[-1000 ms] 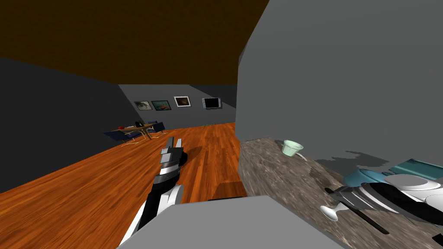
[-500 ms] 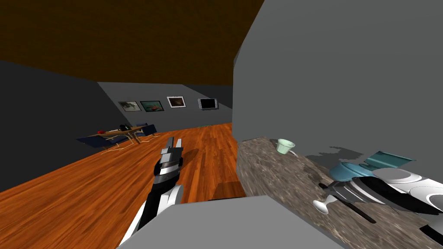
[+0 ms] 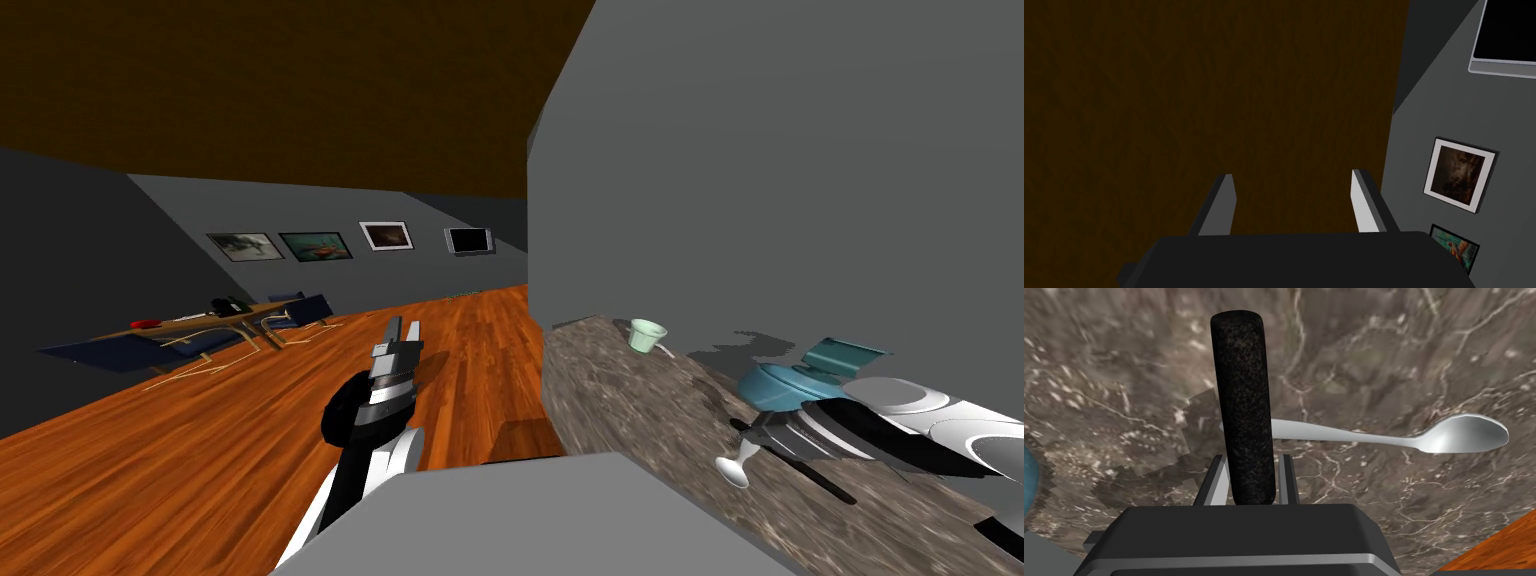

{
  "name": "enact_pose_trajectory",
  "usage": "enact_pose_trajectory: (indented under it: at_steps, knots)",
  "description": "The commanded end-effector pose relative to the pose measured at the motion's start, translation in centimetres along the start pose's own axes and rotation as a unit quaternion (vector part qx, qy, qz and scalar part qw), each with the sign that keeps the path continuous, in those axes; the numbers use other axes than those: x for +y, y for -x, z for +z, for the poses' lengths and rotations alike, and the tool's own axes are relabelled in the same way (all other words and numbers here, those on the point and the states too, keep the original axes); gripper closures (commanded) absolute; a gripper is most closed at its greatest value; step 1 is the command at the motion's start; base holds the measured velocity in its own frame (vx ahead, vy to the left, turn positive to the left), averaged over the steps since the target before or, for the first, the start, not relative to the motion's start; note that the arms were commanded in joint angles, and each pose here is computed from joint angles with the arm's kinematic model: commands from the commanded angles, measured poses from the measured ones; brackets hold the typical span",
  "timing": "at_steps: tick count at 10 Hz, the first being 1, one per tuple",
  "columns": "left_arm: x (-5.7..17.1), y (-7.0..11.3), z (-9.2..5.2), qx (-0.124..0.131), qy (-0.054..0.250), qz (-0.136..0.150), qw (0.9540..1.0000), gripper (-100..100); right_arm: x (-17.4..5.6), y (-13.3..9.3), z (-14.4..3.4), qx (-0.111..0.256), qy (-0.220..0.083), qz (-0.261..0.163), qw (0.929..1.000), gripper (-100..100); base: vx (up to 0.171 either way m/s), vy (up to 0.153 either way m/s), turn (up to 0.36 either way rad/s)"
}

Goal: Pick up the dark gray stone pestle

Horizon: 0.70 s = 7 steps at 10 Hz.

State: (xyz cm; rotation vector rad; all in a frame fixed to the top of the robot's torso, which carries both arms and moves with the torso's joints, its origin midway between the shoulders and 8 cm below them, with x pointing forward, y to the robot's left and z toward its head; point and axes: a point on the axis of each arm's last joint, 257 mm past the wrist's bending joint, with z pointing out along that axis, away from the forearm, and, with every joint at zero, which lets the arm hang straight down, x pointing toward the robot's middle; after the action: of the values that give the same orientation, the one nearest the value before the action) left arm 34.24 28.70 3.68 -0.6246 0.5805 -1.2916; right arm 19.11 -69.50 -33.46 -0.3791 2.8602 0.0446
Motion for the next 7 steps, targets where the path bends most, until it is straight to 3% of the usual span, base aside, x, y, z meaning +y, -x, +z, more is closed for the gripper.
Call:
enact_pose_trajectory:
  at_steps: [1, 4, 6, 7]
  knots:
    - [0.0, 0.0, 0.0, 0.000, 0.000, 0.000, 1.0000, 0, 0.3, 1.7, 0.2, -0.005, 0.005, -0.022, 0.9997, 100, 0.034, 0.002, -0.147]
    - [0.0, 0.0, 0.0, 0.000, 0.000, 0.000, 1.0000, 0, 0.6, 3.1, 0.0, -0.005, 0.011, -0.046, 0.9989, 100, 0.075, 0.020, -0.220]
    - [0.0, 0.0, 0.0, 0.000, 0.000, 0.000, 1.0000, 0, 0.6, 3.0, -0.1, -0.004, 0.011, -0.044, 0.9990, 100, 0.024, 0.006, 0.016]
    - [0.0, 0.0, 0.0, 0.000, 0.000, 0.000, 1.0000, 0, 0.6, 3.0, 0.0, -0.004, 0.011, -0.044, 0.9990, 0, 0.000, 0.000, 0.000]
